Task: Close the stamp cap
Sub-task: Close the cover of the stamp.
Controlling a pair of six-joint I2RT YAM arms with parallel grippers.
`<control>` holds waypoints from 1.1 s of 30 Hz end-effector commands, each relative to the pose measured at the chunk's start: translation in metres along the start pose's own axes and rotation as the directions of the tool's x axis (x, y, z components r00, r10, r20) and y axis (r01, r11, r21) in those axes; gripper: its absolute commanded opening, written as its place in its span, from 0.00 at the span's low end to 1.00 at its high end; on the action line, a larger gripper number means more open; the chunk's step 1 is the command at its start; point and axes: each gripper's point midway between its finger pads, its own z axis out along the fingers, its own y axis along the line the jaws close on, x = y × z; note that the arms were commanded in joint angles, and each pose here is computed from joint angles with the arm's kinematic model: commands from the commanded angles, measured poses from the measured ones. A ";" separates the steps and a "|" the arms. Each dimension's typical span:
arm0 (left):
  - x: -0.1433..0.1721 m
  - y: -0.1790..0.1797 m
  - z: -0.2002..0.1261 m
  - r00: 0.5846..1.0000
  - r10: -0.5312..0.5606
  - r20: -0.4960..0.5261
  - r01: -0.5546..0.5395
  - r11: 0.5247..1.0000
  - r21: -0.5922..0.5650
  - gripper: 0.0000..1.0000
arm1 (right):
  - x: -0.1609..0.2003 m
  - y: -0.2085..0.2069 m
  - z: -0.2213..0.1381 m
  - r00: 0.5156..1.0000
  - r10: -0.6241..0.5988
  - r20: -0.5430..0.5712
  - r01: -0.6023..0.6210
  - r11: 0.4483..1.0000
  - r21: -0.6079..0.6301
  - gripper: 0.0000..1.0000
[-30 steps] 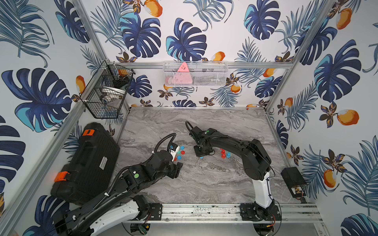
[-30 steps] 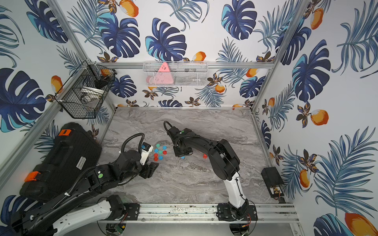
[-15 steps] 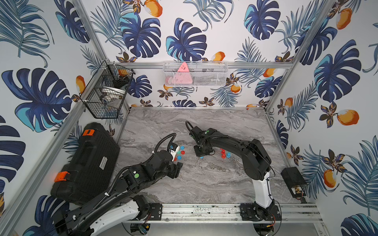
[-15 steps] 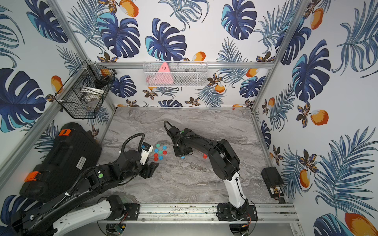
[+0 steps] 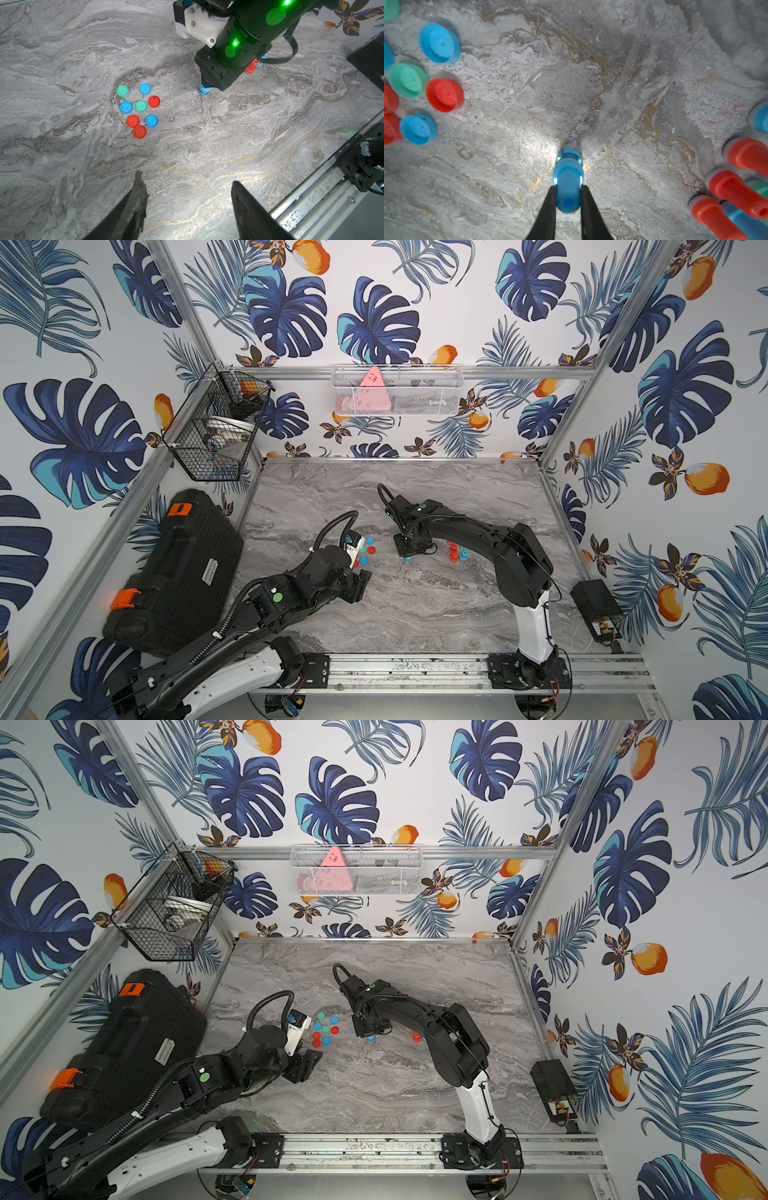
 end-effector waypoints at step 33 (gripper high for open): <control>0.000 0.003 0.000 1.000 -0.008 0.003 0.008 1.000 -0.015 0.69 | 0.016 -0.007 0.012 0.999 0.010 -0.039 -0.009 1.000 0.018 0.09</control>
